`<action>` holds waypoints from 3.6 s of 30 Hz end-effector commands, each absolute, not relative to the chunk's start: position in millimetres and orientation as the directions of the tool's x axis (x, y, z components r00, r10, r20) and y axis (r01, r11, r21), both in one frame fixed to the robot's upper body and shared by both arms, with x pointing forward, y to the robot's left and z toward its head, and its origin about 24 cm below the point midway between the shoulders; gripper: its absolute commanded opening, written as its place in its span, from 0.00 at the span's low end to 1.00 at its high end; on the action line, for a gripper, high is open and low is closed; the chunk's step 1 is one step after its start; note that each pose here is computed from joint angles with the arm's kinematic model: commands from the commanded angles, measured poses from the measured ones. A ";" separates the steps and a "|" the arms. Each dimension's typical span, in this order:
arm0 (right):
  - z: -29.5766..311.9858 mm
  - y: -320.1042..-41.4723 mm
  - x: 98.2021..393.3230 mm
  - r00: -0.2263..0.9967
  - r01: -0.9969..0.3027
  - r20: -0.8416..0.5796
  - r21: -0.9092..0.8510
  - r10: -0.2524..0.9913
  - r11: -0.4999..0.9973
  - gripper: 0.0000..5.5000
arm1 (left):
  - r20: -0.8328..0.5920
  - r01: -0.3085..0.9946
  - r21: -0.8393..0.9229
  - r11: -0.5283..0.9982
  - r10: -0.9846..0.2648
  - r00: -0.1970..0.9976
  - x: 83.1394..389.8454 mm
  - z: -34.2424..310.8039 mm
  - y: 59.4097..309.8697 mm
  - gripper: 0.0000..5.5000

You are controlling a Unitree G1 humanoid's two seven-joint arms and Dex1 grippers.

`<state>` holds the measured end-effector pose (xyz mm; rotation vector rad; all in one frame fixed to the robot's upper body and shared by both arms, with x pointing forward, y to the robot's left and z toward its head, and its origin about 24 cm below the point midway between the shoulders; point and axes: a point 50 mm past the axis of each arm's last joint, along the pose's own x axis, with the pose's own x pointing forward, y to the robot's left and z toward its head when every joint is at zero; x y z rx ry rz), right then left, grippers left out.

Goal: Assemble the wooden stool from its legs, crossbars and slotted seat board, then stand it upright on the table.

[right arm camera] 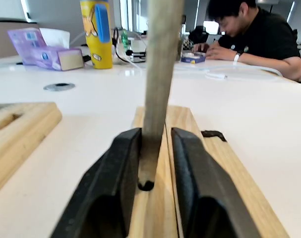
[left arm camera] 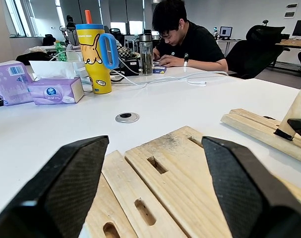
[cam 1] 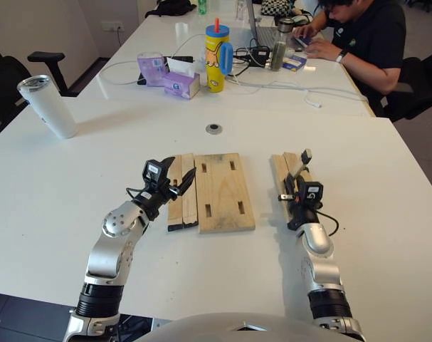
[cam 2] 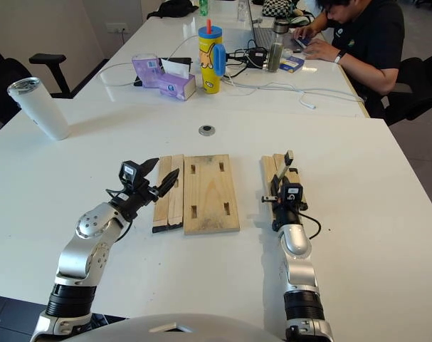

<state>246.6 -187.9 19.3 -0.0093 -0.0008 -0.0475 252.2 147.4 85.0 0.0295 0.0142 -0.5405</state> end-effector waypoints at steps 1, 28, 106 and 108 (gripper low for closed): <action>53.2 -183.3 264.0 0.993 0.047 0.110 -0.049 -0.041 0.998 0.21 | -0.016 0.501 0.041 0.865 -0.500 0.866 255.9 86.9 148.8 0.63; 119.8 -172.9 314.6 0.986 -0.050 0.140 -0.239 0.085 0.970 0.21 | 0.008 0.457 0.035 0.889 -0.458 0.889 254.1 81.0 142.0 0.63; 52.0 -200.0 256.5 0.670 -0.216 -0.725 0.017 0.161 0.976 0.68 | 0.054 0.342 -0.024 0.940 -0.340 0.939 244.6 75.5 131.2 0.63; 45.4 -206.2 254.9 0.671 -0.212 -0.730 -0.020 0.131 0.977 0.61 | 0.053 0.347 -0.023 0.937 -0.346 0.937 245.3 75.9 130.8 0.63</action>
